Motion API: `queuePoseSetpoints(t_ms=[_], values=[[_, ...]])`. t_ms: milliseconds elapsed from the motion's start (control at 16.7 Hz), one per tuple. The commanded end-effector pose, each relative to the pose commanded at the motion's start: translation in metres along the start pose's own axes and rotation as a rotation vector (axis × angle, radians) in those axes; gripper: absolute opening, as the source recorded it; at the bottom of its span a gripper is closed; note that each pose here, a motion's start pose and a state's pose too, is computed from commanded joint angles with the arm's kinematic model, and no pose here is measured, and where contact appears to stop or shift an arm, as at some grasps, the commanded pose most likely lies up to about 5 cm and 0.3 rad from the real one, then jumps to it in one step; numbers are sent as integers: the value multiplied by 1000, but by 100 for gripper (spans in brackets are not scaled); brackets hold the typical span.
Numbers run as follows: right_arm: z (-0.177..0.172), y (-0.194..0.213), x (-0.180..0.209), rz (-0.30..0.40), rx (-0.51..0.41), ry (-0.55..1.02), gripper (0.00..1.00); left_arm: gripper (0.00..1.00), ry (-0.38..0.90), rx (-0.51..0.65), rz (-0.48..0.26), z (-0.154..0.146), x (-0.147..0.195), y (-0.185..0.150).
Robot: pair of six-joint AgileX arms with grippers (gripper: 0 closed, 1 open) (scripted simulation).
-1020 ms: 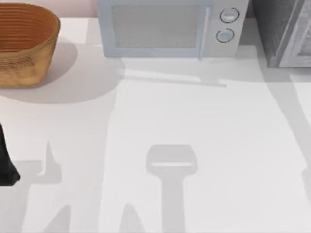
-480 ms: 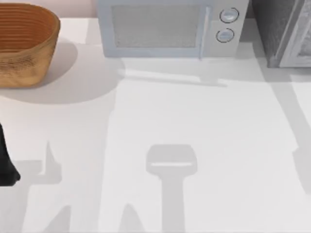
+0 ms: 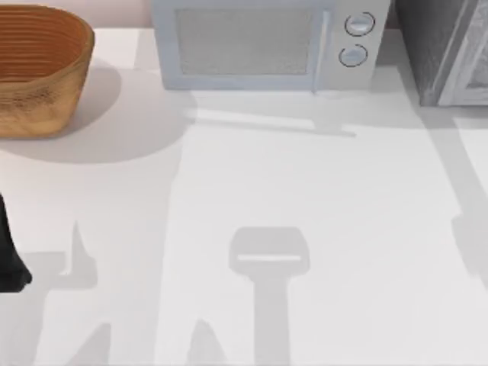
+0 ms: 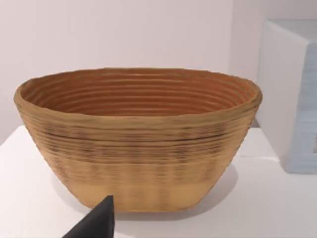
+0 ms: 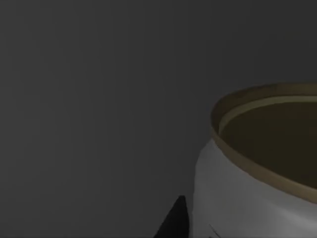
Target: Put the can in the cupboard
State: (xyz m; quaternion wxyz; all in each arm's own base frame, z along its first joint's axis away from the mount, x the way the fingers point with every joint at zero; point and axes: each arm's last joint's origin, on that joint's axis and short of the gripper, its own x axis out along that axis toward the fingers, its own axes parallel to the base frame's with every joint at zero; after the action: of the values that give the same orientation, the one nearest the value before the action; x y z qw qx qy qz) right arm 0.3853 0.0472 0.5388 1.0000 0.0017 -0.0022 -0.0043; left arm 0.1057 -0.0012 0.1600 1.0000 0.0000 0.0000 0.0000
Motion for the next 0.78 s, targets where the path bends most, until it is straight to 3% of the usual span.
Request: queuePoseSetpoints(t_ms=[660, 780], values=[[-8, -2, 21, 3, 1, 4, 0, 100, 0, 0, 0, 0, 0, 0], [-8, -2, 21, 3, 1, 4, 15, 100, 0, 0, 0, 0, 0, 0]])
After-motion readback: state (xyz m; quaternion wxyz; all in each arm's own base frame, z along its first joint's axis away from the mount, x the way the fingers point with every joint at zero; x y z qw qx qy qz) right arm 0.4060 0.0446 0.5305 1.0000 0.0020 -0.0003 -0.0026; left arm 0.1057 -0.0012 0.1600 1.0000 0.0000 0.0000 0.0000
